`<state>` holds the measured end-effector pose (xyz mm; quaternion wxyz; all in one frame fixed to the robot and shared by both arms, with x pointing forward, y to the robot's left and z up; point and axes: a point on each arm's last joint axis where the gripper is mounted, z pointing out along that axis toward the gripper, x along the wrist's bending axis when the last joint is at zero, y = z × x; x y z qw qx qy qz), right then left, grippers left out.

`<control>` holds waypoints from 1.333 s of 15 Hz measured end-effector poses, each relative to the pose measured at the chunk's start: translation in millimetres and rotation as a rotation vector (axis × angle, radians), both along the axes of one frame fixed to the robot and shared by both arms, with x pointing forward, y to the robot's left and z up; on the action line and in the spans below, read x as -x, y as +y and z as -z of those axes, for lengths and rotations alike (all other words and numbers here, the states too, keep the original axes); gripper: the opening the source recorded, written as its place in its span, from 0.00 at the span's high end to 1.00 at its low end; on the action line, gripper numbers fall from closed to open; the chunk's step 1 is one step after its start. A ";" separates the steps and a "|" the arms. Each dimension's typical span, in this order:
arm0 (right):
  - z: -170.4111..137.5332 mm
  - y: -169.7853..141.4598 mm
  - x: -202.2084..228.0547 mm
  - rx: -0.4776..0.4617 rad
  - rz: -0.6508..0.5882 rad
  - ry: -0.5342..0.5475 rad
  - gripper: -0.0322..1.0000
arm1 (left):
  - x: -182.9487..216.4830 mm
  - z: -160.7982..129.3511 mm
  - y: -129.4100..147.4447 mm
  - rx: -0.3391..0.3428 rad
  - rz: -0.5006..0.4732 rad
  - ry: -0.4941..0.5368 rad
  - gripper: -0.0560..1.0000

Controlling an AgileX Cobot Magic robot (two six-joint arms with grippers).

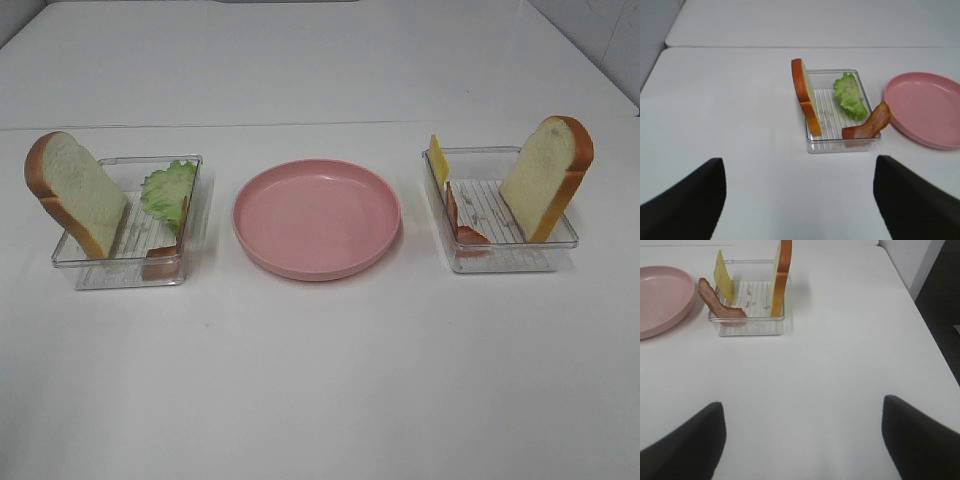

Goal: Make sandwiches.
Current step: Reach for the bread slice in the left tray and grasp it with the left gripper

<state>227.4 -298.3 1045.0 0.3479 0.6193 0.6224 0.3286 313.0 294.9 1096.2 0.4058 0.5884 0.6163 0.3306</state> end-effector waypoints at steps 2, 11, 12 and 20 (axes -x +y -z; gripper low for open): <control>0.0 0.0 0.0 0.000 0.000 0.000 0.19 | -40.9 -13.1 -1.2 0.033 0.005 0.105 0.22; 0.0 0.0 0.0 0.000 0.000 0.000 0.19 | -259.1 6.6 -2.3 0.064 0.049 0.688 0.22; 0.0 0.0 0.0 0.000 0.000 0.000 0.19 | -282.4 17.5 -1.8 0.063 0.049 0.711 0.22; 0.0 0.0 0.0 0.000 0.000 0.000 0.19 | -347.8 84.1 2.7 0.031 0.028 0.764 0.22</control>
